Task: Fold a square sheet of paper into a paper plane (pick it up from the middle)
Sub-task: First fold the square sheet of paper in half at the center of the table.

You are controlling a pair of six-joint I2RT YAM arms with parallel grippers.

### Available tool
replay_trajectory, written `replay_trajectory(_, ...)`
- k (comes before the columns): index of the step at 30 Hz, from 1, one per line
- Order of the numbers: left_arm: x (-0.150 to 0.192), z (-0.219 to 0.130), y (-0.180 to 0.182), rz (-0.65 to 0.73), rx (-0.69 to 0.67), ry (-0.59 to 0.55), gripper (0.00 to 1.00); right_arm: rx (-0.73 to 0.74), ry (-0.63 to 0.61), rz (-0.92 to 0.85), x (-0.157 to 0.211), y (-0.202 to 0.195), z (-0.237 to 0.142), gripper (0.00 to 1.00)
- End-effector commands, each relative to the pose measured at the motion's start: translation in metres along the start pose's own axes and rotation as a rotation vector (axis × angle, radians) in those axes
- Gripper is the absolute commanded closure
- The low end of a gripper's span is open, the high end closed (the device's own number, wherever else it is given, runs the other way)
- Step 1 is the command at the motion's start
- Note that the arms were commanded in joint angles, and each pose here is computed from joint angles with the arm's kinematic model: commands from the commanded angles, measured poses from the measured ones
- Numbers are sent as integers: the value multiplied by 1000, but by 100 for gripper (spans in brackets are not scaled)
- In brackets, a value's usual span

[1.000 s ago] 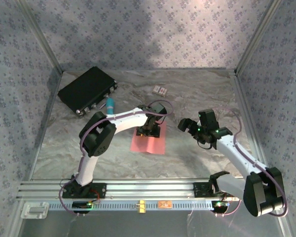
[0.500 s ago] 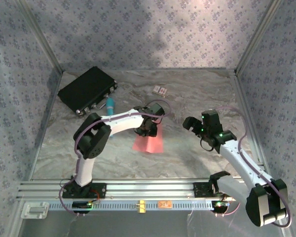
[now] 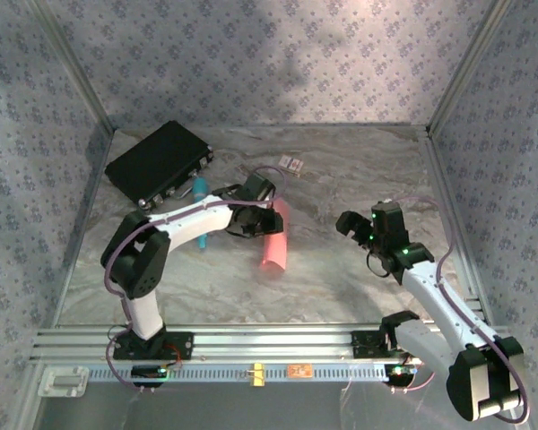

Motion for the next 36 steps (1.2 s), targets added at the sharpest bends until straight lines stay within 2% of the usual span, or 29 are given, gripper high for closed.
replay_trajectory(1, 2, -24, -45, 13, 262, 58, 60, -135, 7, -82, -1, 21, -2, 1)
replay_trajectory(3, 4, -32, -56, 23, 342, 80, 60, -168, 26, -111, 1, 26, -3, 4)
replay_trajectory(9, 12, -29, -58, 37, 407, 125, 60, -306, 18, -115, 0, 45, -4, 10)
replay_trajectory(13, 16, -9, -43, 15, 367, 149, 60, -335, 51, -116, 3, 50, -1, 13)
replay_trajectory(20, 20, 11, -26, -11, 335, 167, 60, -398, 124, -104, 12, 61, 11, 24)
replay_trajectory(36, 21, 30, -2, -62, 309, 177, 58, -394, 185, -122, 29, 66, 24, 25)
Point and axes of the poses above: each hand's point on the last joint's axis, 136 mm out from that joint toward the fingers, its own z axis out along the fingers, its own y axis along the line the jaws close on, x = y × z, the point moved 1 cm from there along -z, back along the fingers, and after that the axes turned 11 degrees about -z, right-handed, at the moved point
